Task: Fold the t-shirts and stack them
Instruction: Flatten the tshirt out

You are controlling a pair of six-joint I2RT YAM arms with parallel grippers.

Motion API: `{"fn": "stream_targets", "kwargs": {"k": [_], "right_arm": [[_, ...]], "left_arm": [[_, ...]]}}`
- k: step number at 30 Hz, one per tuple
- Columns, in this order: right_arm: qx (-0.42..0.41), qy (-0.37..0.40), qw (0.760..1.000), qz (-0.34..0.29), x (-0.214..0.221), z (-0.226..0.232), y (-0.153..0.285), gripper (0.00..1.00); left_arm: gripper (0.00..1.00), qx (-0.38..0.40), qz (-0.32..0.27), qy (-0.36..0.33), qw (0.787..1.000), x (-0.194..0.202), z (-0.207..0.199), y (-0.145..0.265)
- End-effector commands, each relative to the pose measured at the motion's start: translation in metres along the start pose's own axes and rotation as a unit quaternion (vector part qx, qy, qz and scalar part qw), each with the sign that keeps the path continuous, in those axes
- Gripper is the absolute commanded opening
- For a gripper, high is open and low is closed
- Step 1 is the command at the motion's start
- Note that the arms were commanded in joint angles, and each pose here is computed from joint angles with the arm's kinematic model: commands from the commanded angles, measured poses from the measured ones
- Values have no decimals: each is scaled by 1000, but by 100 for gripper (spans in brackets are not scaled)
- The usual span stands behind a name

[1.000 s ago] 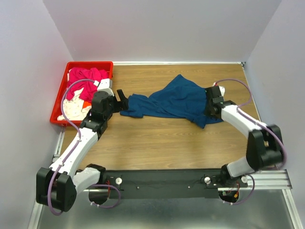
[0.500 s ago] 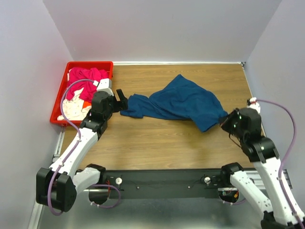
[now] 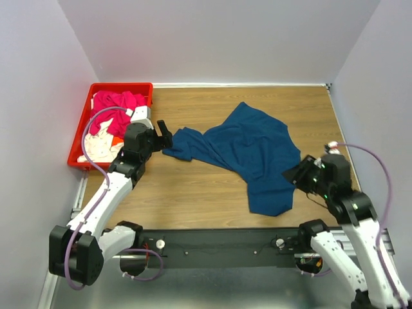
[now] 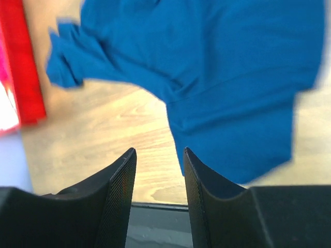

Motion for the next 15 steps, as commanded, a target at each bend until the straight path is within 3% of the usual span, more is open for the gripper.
{"fn": "stream_targets", "kwargs": {"k": [1,3,4,5,8,9,10,11,14,15], "right_arm": [[-116,74,989,56,-3,36,-60,49],[-176,90,978,71,-4,54,-79,49],[-198,98,974,48,-18,65,-93,49],[-202,110,970,77,-11,68,-116,49],[-221,168,958,69,-24,98,-153,48],[-215,187,952,111,-11,97,-184,48],[-235,203,946,98,-27,116,-194,48],[-244,218,936,132,-10,118,-221,47],[-266,227,930,114,-26,144,-258,45],[-274,220,925,143,-11,143,-280,44]], "left_arm": [[90,-13,1,-8,1000,3,5,0],[90,-19,0,-12,1000,2,7,1],[90,-19,0,-14,1000,2,7,2],[90,-19,-3,-16,1000,0,6,3],[90,-22,-8,-30,999,-3,8,4],[90,-25,-11,-34,999,-4,9,5],[90,-27,-11,-36,999,-4,10,4],[90,-30,-10,-37,999,-3,11,4],[90,-28,-5,-31,999,-1,11,2],[90,-27,-8,-30,999,-3,10,2]]}}
Point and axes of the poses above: each gripper's point midway between its finger pads, its own y axis back along the fingers, its own z axis along the line the jaws close on, x = y × z, the point moved 4 cm from there along y, back along the fingers, and after that the axes turned 13 degrees about y, right-handed, at the moved point
